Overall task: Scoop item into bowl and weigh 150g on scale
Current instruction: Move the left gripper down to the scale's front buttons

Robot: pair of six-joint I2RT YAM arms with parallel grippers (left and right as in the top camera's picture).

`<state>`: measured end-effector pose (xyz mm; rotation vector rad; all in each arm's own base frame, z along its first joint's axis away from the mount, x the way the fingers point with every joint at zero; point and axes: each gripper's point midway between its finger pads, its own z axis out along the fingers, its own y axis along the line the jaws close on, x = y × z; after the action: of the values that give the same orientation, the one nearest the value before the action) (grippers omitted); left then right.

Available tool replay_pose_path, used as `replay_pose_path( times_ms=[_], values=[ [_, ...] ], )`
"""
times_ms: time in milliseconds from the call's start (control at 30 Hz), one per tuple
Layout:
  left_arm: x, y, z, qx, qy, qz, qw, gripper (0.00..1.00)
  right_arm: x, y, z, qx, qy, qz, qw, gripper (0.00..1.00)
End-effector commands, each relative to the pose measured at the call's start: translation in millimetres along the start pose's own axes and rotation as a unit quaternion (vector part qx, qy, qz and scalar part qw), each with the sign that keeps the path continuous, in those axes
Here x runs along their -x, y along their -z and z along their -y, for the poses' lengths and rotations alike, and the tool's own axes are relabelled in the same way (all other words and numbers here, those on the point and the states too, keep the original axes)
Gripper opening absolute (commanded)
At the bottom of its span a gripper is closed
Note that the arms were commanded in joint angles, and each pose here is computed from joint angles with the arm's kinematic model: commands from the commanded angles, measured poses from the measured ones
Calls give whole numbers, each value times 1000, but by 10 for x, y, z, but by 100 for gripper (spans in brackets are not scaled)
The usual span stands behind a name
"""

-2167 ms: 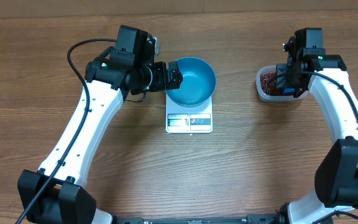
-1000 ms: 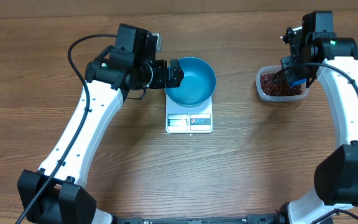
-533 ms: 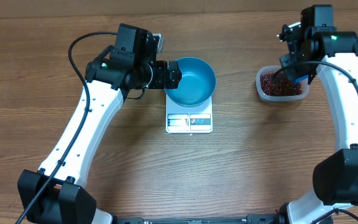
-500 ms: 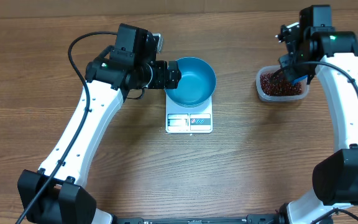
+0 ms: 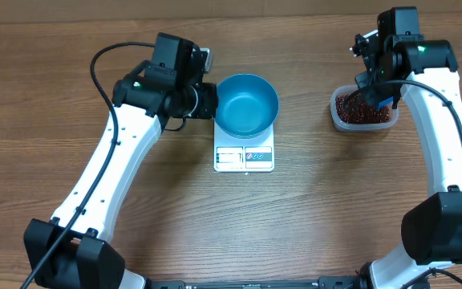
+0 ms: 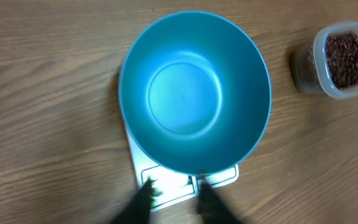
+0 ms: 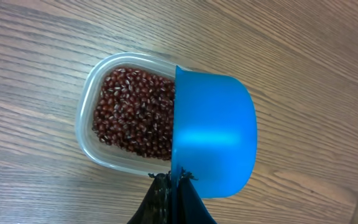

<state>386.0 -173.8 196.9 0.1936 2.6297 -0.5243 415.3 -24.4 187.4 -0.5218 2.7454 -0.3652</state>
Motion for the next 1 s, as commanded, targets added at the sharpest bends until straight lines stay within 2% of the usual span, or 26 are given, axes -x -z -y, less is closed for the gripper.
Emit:
replay_pose_path(
  times_ms=[0,300,500,667,800,967],
  values=[
    [17,21,90,14,-24,8,1000,4,79,24,-5,6,-21,11,1000,4],
    [-47,-32,230,36,-49,8,998,4,-34,-148,-66,13,-16,-19,1000,4],
    [-140,-189,258,53,-56,-11,997,4,3,-167,-59,11,-19,-13,1000,4],
    [-407,-454,341,59,-59,-66,994,4,13,-171,-89,20,-20,-10,1000,4],
    [-703,-647,485,67,-91,-115,987,4,12,-171,-89,20,-20,-10,1000,4],
    [-827,-643,537,132,-149,-109,974,4,3,-175,-94,21,-19,-13,1000,4]
  ],
)
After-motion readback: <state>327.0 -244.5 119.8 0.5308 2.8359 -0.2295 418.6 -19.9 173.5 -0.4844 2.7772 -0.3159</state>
